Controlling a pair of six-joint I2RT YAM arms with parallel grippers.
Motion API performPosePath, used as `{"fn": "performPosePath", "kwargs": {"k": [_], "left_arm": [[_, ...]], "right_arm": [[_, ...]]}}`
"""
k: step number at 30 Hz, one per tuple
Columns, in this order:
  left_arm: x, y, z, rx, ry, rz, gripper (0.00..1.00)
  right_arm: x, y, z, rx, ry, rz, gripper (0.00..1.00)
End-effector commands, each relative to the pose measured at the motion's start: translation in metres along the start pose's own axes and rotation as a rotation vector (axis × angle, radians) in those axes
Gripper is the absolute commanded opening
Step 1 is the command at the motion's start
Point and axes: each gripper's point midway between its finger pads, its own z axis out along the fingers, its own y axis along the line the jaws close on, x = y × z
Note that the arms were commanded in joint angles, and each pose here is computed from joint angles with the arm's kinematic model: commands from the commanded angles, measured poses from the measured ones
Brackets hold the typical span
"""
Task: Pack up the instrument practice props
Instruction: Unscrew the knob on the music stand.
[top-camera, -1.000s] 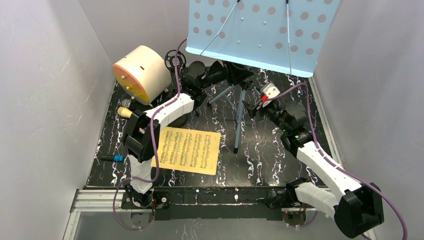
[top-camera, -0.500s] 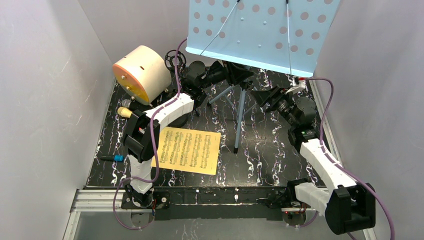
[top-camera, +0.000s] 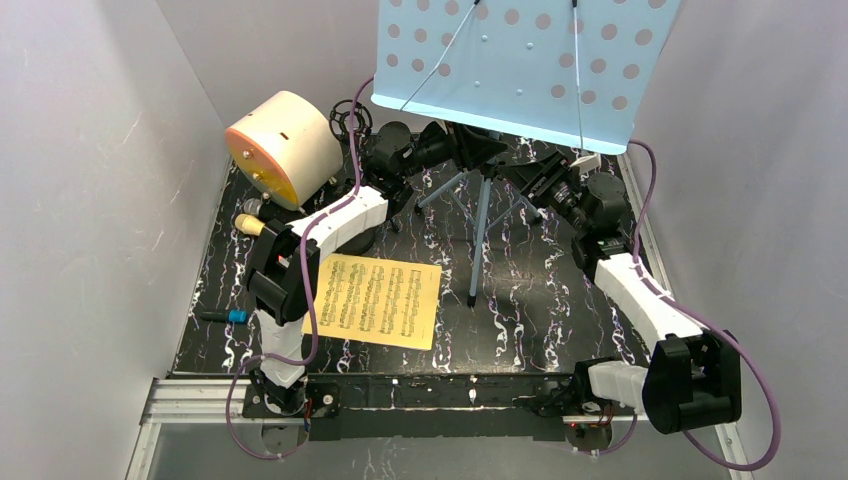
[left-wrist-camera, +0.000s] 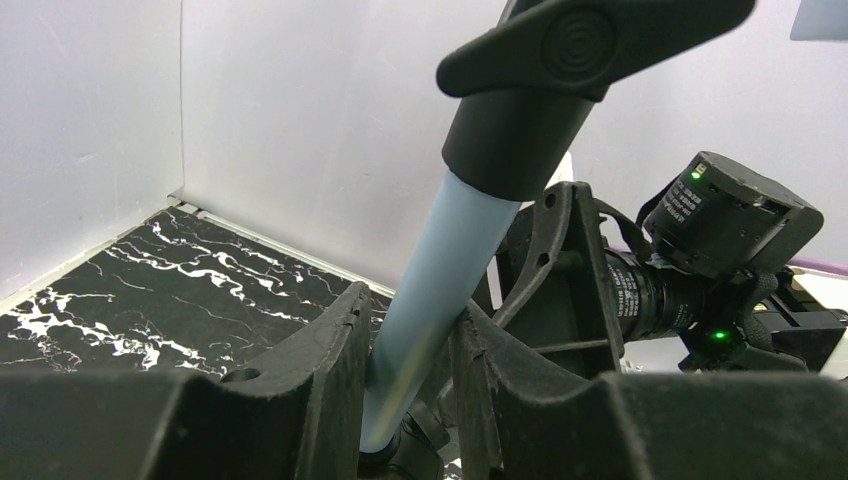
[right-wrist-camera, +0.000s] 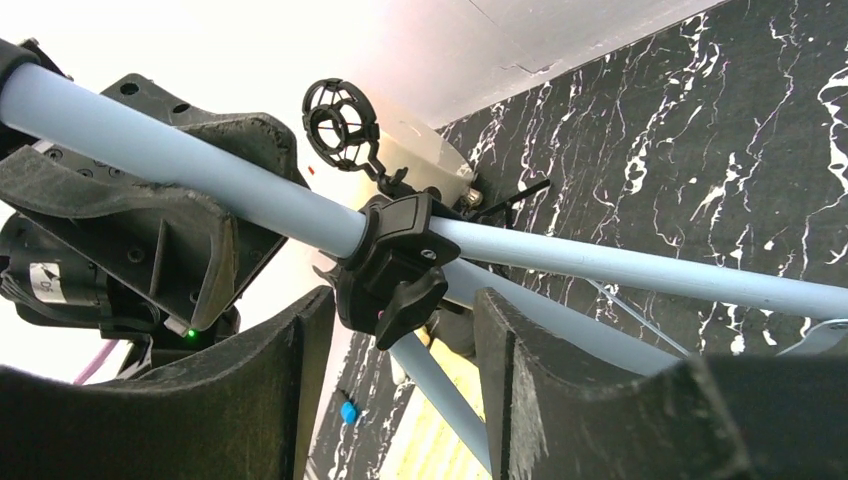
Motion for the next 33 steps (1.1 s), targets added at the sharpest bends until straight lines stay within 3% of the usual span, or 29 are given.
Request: {"fn": "performPosePath", "kwargs": {"k": [1, 8, 15, 20, 26, 33], "left_arm": [[0.01, 0.006, -0.006, -0.074, 0.065, -0.079, 0.0], [0.012, 0.007, -0.006, -0.073, 0.069, -0.079, 0.0], [0.01, 0.006, -0.006, -0.071, 0.069, -0.077, 0.0], [0.011, 0.005, -0.007, -0.072, 0.073, -0.075, 0.0], [0.01, 0.005, -0.006, -0.074, 0.073, -0.079, 0.0], [0.011, 0.005, -0.008, -0.079, 0.074, -0.079, 0.0]], "right_arm": [[-0.02, 0.029, 0.006, -0.094, -0.031, -0.014, 0.58], [-0.012, 0.021, 0.009, -0.097, 0.005, -0.051, 0.45], [-0.003, 0.012, 0.008, -0.138, 0.029, -0.289, 0.23], [-0.008, 0.016, 0.002, -0.216, 0.002, -0.69, 0.01], [-0.001, 0.021, -0.003, -0.379, 0.014, -1.309, 0.01], [0.002, 0.0, 0.004, -0.361, 0.1, -1.957, 0.01]]}}
